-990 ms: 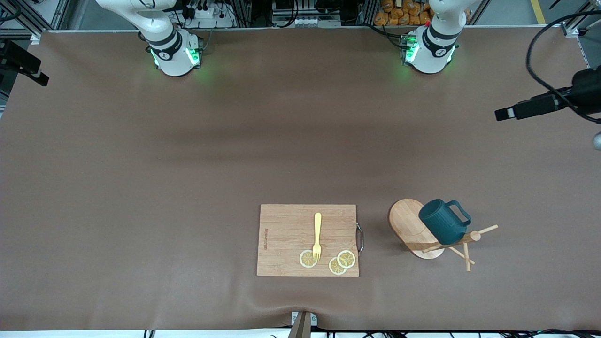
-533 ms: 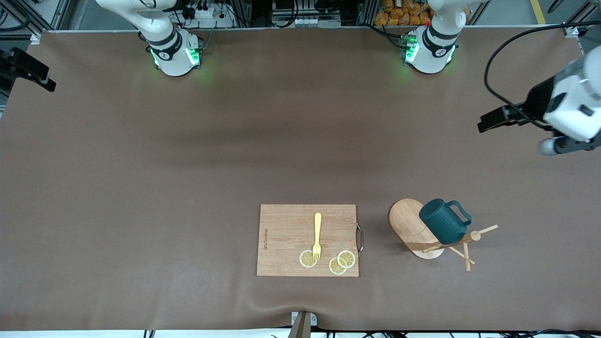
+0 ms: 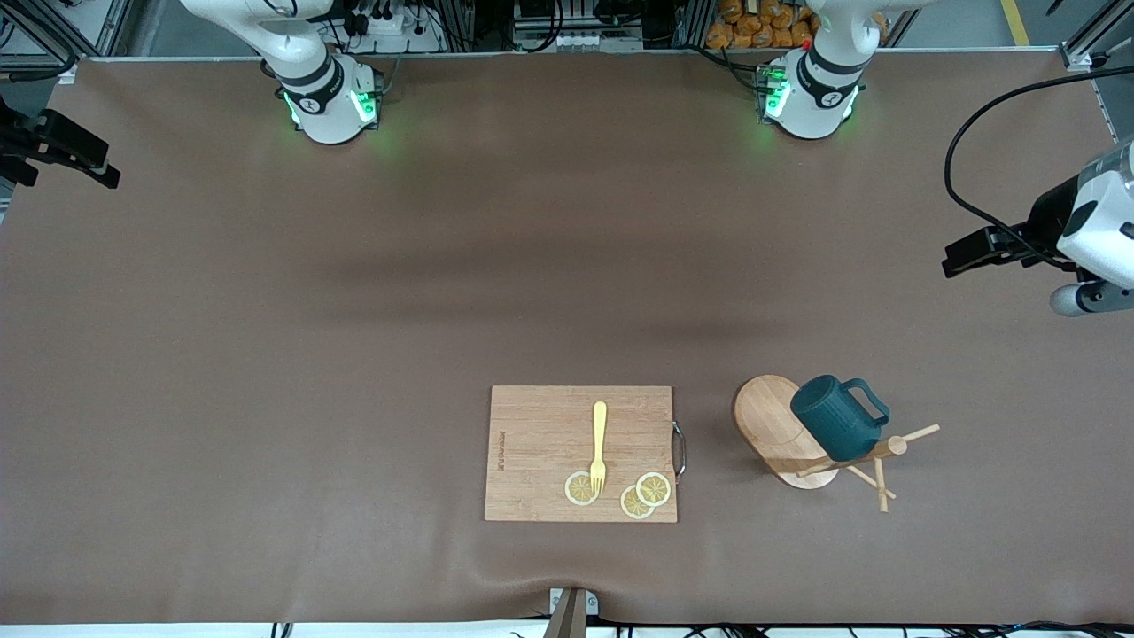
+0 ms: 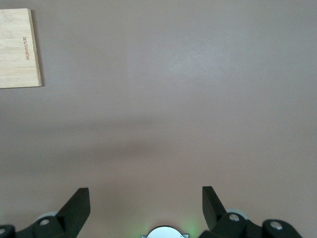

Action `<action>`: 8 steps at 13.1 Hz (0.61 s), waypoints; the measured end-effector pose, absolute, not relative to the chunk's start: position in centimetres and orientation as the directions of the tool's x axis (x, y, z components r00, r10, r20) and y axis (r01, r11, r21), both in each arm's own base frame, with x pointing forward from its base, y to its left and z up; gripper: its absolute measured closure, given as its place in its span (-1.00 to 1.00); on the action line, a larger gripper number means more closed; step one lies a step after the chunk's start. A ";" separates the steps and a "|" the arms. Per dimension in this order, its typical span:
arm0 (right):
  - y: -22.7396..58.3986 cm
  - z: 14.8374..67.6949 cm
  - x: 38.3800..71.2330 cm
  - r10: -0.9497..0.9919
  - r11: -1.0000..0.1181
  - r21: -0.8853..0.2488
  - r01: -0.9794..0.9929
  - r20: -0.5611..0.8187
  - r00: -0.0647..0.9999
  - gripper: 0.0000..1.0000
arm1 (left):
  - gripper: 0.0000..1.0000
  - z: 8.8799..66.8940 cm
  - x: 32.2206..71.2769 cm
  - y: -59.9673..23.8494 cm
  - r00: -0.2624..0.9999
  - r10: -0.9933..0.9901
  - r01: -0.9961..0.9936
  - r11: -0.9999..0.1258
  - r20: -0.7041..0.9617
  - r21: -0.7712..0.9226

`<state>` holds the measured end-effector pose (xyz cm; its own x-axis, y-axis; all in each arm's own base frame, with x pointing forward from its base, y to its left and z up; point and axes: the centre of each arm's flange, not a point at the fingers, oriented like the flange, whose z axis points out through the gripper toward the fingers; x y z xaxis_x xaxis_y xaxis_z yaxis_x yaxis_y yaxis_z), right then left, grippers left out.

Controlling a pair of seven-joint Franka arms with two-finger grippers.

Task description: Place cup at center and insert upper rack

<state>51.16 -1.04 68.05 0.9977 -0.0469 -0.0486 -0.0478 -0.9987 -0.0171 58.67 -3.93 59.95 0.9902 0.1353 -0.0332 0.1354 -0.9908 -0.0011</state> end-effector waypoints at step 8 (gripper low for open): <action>-0.4 67.5 51.5 -0.035 -0.999 -0.016 -0.036 -0.060 0.998 -1.00 | -1.00 62.5 53.0 -4.7 0.997 0.019 0.020 -1.000 0.070 -0.021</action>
